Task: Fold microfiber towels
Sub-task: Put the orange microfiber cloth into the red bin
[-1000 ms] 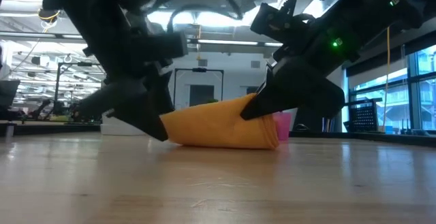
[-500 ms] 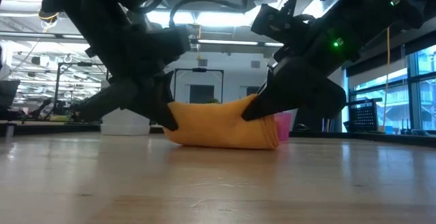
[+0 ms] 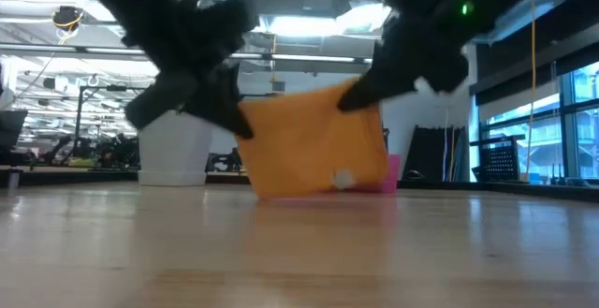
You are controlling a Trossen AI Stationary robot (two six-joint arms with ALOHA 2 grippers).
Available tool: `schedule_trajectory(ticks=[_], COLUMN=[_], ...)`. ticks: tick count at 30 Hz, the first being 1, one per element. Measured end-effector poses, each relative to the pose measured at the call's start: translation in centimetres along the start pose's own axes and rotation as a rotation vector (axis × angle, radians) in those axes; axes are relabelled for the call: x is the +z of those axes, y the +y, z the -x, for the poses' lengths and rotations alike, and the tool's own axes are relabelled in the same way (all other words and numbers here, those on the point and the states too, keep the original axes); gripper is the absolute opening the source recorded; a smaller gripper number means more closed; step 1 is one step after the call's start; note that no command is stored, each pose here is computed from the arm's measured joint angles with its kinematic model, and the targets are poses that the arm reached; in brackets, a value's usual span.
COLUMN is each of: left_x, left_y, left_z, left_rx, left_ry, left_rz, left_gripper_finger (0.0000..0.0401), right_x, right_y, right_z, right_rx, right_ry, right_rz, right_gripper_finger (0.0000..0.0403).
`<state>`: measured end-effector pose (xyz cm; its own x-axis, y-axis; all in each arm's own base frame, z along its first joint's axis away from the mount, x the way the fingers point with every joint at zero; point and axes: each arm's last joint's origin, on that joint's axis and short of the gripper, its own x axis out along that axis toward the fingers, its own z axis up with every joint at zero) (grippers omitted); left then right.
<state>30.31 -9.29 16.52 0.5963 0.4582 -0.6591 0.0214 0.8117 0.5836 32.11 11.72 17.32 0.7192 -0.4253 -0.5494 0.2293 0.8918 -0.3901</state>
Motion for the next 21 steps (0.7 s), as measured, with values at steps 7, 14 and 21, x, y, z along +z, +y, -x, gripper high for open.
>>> schedule_trajectory(ticks=[7,14,21], left_x=[2.2,2.0,0.0], left_y=[4.7,11.8,19.1], left_z=[1.4,-1.1,-4.0], left_rx=[0.111,0.213,0.323], left_ry=[-0.059,0.023,0.012], left_rz=[-0.007,0.013,0.073], left_gripper_finger=[0.0001,0.0,0.0], right_x=[1.9,2.6,2.0], right_y=[-4.8,-12.1,-19.7], right_z=[1.6,1.5,-1.1], right_rx=[-0.06,-0.194,-0.275], right_ry=[-0.012,0.041,0.089], right_rz=[0.004,-0.015,0.046], right_gripper_finger=[0.0016,0.0016,0.0016])
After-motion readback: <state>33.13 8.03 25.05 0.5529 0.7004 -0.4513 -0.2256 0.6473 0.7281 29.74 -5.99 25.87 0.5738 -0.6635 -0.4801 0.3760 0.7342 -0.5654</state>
